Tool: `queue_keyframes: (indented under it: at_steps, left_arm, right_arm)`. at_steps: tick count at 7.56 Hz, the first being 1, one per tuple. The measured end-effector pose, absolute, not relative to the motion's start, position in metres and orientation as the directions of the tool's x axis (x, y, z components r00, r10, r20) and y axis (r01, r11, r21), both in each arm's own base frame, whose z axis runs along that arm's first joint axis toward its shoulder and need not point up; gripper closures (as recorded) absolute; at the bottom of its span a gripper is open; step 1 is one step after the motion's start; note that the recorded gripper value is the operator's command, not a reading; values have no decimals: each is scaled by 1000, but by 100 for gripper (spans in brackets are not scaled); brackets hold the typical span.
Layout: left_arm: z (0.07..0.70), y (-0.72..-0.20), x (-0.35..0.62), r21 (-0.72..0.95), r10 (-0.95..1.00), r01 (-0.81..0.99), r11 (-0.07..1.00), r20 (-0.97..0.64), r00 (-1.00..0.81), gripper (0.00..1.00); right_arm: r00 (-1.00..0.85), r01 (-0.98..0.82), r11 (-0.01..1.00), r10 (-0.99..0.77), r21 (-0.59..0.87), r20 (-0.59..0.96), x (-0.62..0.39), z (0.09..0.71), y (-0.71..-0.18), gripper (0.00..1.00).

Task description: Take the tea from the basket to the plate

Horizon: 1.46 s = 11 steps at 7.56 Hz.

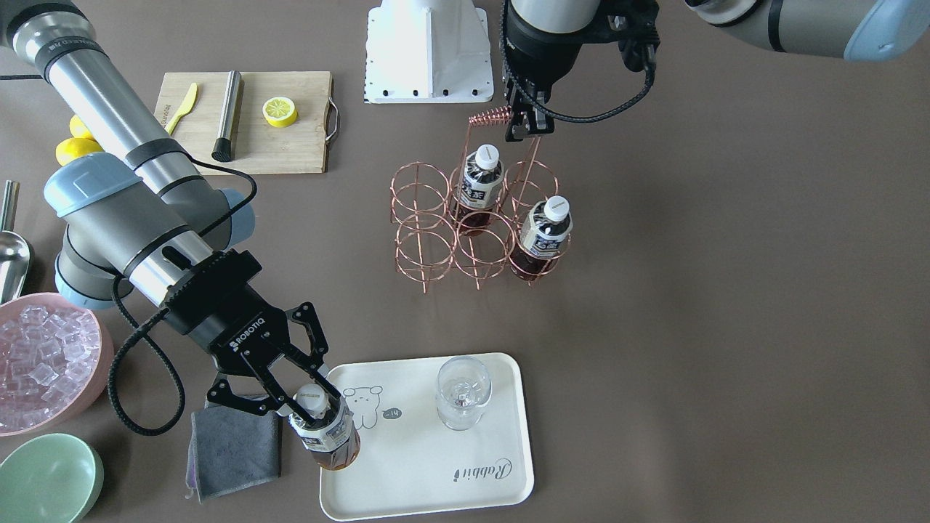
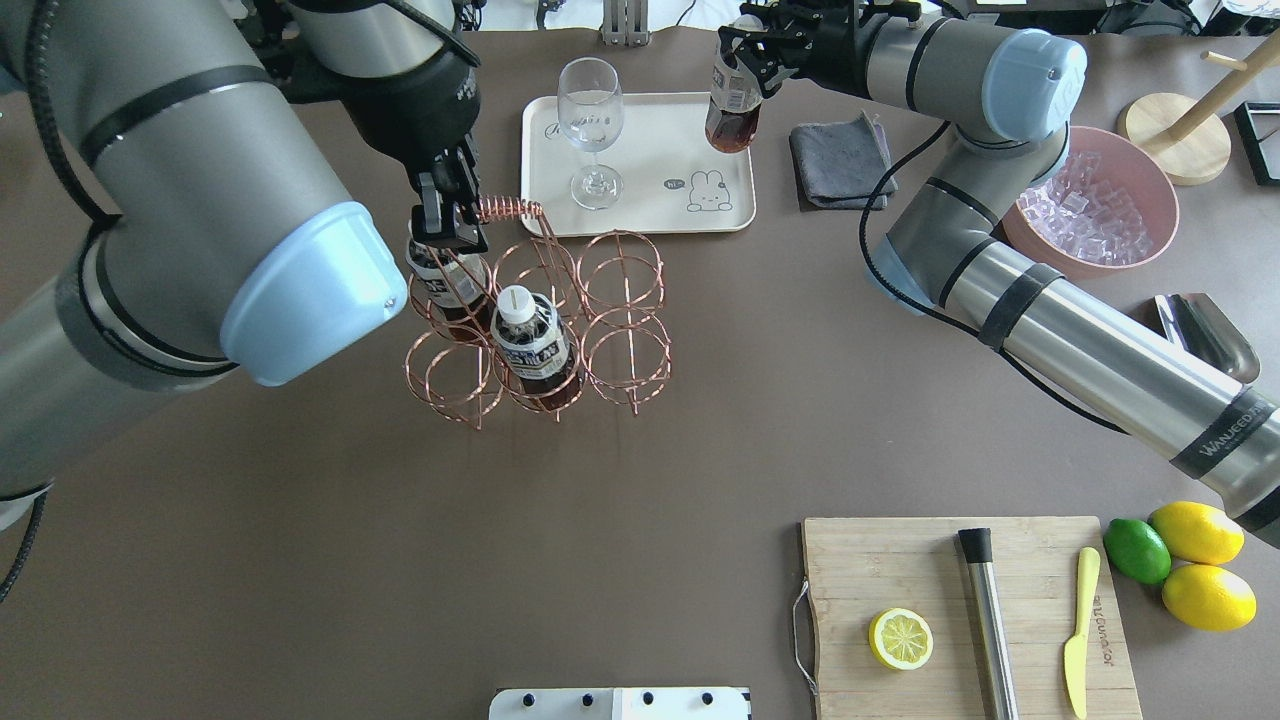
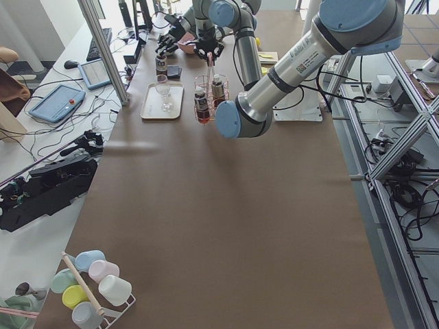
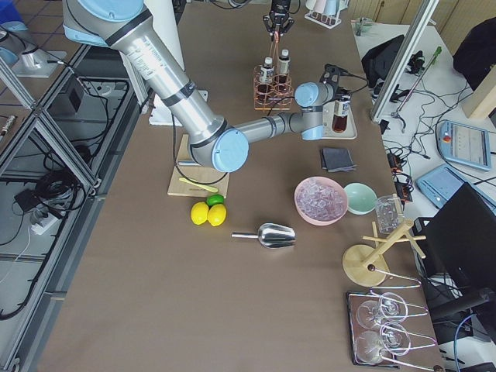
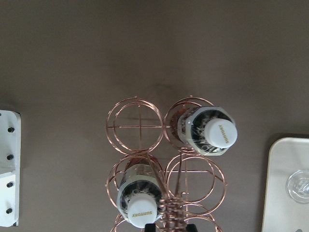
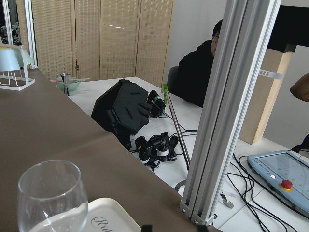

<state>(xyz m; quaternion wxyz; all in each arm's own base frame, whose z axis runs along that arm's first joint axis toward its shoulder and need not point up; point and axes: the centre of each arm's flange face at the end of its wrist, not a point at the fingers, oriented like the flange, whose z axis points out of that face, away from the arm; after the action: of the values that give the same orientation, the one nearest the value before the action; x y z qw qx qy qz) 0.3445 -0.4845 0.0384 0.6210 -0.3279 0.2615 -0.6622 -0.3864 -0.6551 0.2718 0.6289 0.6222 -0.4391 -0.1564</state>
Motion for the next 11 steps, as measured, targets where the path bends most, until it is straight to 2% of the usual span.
queue_keyframes:
  at_steps: [2,7,8,9,10,11]
  left_arm:
    - [49,-508,282,-732,-994,676,-87,105,-15,100]
    - [174,-572,142,-664,-998,747,8,36,43,100]
    - [206,-580,107,-655,-998,754,43,13,69,100]
    - [246,-589,81,-649,-994,755,92,-9,113,100]
    - [282,-601,62,-645,-990,755,117,-17,138,100]
    - [314,-617,45,-643,-990,757,118,-16,141,100]
  right_arm:
    - [573,-359,178,-733,916,367,-406,271,-649,100]
    - [559,-381,174,-739,908,376,-437,282,-631,100]
    - [558,-381,175,-739,908,377,-438,283,-630,69]
    - [558,-381,175,-739,908,377,-438,284,-630,19]
    - [558,-380,176,-739,908,377,-438,284,-629,0]
    - [558,-383,173,-739,907,377,-436,282,-630,0]
